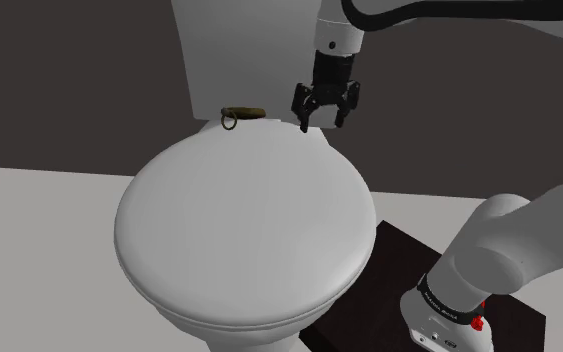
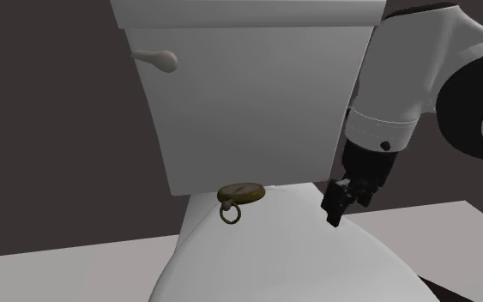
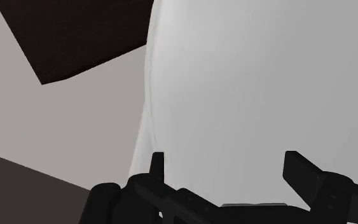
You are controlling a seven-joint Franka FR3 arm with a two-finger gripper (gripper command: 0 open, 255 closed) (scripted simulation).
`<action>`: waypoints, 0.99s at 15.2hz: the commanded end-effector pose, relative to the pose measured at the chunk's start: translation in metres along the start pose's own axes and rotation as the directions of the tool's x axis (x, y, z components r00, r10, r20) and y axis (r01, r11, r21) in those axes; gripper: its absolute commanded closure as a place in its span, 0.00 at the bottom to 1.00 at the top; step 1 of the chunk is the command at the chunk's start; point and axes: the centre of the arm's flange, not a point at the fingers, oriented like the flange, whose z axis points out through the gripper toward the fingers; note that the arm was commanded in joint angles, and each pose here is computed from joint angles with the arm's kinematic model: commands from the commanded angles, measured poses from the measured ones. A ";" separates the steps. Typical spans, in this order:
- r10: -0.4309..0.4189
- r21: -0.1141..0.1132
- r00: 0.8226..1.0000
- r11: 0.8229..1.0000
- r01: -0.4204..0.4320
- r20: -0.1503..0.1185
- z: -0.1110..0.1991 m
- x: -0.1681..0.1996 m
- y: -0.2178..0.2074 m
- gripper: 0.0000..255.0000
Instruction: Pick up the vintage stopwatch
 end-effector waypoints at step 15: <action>0.470 0.081 0.861 0.867 -0.491 0.194 -0.015 0.144 -0.141 0.00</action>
